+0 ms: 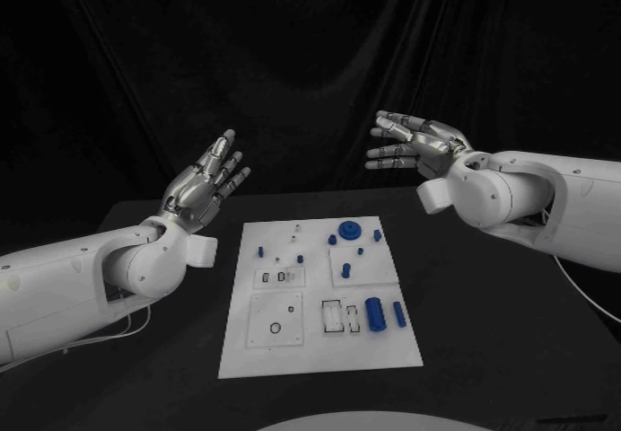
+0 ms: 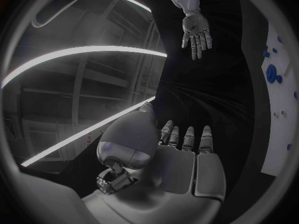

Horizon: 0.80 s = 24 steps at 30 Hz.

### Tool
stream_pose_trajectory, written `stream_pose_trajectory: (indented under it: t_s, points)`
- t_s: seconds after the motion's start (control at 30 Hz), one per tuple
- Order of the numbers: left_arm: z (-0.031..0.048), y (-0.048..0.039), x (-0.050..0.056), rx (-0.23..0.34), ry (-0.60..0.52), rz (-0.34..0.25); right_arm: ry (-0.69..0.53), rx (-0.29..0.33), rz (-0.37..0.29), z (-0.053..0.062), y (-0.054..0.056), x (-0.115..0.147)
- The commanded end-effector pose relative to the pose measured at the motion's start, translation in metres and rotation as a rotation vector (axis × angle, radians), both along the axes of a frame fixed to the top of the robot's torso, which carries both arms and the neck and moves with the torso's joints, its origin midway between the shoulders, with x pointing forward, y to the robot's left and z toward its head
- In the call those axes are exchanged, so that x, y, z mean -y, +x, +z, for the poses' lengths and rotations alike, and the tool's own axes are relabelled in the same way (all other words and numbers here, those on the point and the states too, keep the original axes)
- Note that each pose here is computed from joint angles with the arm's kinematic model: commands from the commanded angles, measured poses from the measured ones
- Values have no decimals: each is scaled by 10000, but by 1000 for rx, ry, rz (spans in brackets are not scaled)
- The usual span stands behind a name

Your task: Assemble the parts on the task board

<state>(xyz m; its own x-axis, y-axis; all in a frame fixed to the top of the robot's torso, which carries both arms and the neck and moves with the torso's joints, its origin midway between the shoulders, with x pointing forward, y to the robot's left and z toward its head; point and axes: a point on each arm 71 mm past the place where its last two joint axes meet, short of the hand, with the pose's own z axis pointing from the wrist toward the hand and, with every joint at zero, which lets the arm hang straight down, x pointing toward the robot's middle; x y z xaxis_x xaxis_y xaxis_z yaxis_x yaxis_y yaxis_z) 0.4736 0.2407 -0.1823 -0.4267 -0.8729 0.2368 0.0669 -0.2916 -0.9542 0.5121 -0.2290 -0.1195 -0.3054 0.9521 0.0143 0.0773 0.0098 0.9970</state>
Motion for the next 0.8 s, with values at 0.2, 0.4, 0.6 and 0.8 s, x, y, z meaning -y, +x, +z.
stream_pose_trajectory:
  t_s: [0.2, 0.4, 0.6, 0.8]
  points:
    - [226, -21, -73, 156, -55, 51, -526, 116, 211, 132, 115, -271]
    - [273, -24, -90, 166, -52, 60, -1036, 398, 340, 181, 156, -503]
    - [295, -46, -90, 164, -51, 59, -1410, 667, 429, 193, 141, -741]
    - [308, -59, -82, 163, -54, 55, -1564, 776, 479, 135, 88, -873]
